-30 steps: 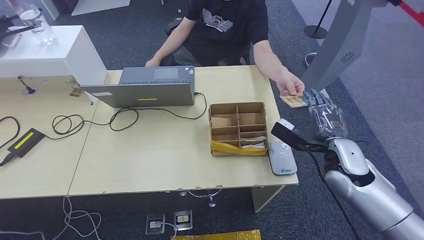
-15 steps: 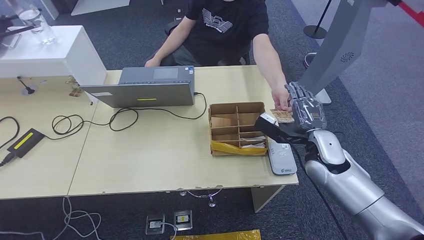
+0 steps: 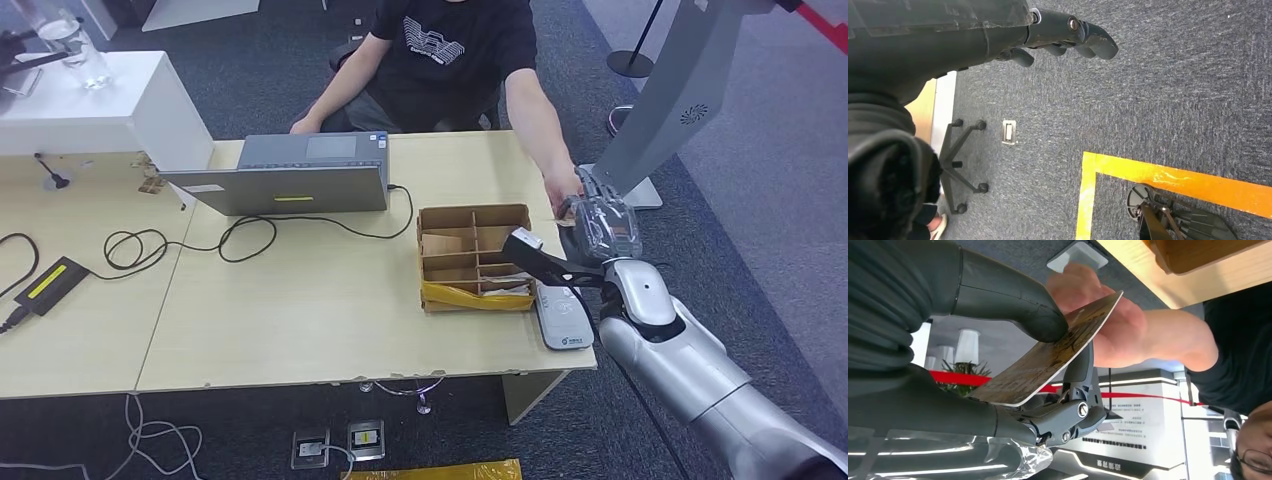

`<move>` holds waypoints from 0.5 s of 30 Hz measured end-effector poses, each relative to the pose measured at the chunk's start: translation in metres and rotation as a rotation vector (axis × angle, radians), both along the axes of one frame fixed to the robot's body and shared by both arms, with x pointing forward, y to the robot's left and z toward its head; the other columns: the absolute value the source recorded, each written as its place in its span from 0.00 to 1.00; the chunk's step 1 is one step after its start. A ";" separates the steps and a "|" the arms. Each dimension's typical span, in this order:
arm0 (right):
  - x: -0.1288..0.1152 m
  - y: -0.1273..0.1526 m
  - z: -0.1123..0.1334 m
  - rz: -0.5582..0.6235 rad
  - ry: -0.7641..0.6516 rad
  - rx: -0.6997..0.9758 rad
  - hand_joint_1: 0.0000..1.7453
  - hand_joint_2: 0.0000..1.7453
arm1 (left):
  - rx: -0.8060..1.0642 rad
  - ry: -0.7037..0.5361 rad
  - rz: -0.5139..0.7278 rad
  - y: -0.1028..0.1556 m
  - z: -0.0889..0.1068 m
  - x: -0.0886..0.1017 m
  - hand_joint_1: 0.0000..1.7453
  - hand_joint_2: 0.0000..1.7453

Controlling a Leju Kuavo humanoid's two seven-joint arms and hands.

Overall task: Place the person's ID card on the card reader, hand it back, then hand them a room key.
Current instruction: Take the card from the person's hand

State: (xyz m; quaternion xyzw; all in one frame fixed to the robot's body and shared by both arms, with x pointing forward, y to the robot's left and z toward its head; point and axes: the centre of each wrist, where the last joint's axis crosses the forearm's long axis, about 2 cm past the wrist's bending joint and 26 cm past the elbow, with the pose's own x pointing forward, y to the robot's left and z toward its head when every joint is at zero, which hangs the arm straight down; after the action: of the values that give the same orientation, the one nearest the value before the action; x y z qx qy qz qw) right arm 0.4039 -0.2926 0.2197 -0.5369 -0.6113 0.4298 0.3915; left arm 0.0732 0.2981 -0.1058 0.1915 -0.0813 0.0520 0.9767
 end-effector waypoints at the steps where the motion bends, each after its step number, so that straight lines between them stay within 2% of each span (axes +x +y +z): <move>1: 0.000 0.000 0.000 -0.006 0.002 -0.006 1.00 1.00 | 0.000 0.000 0.001 0.000 0.000 0.000 0.00 0.00; 9: -0.001 -0.007 -0.003 -0.034 0.021 -0.052 1.00 1.00 | 0.007 0.004 0.020 0.000 0.000 -0.001 0.00 0.00; 15: -0.008 -0.017 -0.015 -0.055 0.051 -0.069 1.00 1.00 | 0.012 0.011 0.029 0.000 0.000 -0.002 0.00 0.00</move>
State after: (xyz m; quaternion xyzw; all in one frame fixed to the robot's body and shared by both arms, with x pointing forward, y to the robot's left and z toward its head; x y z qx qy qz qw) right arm 0.3962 -0.3097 0.2047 -0.5555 -0.5712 0.4532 0.3997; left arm 0.0716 0.2985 -0.1059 0.1988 -0.0737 0.0645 0.9751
